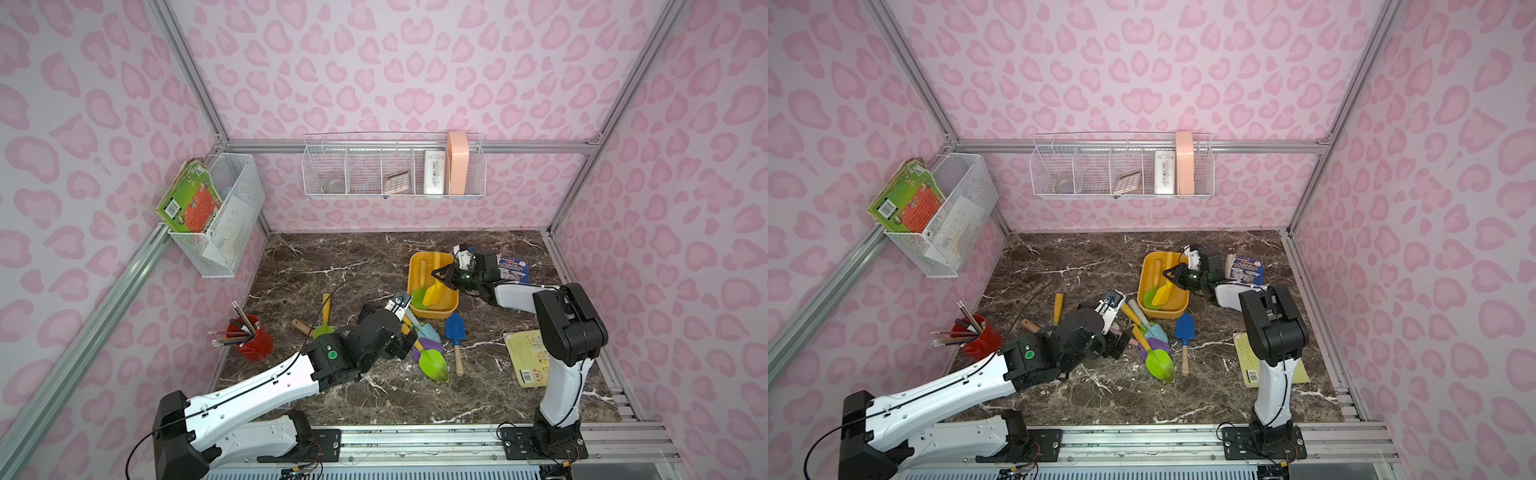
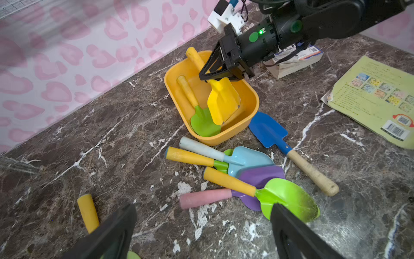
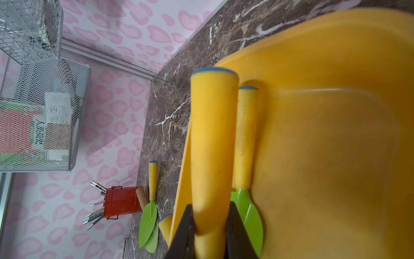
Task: Put the shovel into the storage box
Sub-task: Place the shovel in the storage box.
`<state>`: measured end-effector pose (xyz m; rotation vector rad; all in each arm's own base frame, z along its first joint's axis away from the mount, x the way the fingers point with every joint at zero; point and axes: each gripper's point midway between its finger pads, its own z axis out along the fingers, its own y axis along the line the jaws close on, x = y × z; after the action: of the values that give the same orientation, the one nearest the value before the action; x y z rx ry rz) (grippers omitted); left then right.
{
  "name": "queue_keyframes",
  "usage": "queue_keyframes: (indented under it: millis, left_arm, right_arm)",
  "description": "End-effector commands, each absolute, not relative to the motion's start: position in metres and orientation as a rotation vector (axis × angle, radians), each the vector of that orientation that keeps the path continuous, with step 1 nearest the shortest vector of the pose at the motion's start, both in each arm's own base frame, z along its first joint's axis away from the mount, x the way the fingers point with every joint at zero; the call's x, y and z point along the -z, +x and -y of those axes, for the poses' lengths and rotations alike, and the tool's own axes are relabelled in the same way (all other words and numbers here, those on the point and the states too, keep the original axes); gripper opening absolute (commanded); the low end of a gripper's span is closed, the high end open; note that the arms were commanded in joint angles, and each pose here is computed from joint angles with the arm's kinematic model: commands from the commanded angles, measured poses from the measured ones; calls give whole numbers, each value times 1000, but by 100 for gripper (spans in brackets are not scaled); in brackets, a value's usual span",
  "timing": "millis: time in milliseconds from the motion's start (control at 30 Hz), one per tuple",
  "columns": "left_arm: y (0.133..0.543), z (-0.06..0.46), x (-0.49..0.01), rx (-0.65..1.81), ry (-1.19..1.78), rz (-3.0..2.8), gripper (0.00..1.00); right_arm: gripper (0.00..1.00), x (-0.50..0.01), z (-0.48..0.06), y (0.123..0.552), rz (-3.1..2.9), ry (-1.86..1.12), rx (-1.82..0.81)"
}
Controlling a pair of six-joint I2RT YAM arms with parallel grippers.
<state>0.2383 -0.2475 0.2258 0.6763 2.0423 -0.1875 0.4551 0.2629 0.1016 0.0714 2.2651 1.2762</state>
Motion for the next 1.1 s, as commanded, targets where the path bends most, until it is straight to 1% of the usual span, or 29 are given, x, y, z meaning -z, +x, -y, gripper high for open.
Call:
queue_keyframes:
  millis: [0,200,367,567,700,833,1067]
  left_arm:
    - [240,251,-222,219,662,-2056,98]
    - [243,251,-220,221,654,-2066,98]
    - [244,251,-218,238,644,-2073,98]
    - [244,251,-217,238,646,-2078,98]
    - [244,252,-218,246,648,-2077,98]
    - [244,253,-219,250,653,-2074,98]
    - [243,255,-222,266,655,-2068,98]
  right_arm:
    - [3,-96,-265,462,-2254,15,-1251]
    - [5,-76,-267,466,-2283,18,-1237]
    - [10,-68,-272,468,-2301,12,-1249]
    - [23,-60,-275,472,-2344,-2,-1209]
    - [34,-60,-272,472,-2356,3,-1179]
    - [37,-68,-272,472,-2357,-7,-1149]
    - [36,-88,-270,473,-2358,-47,-1053]
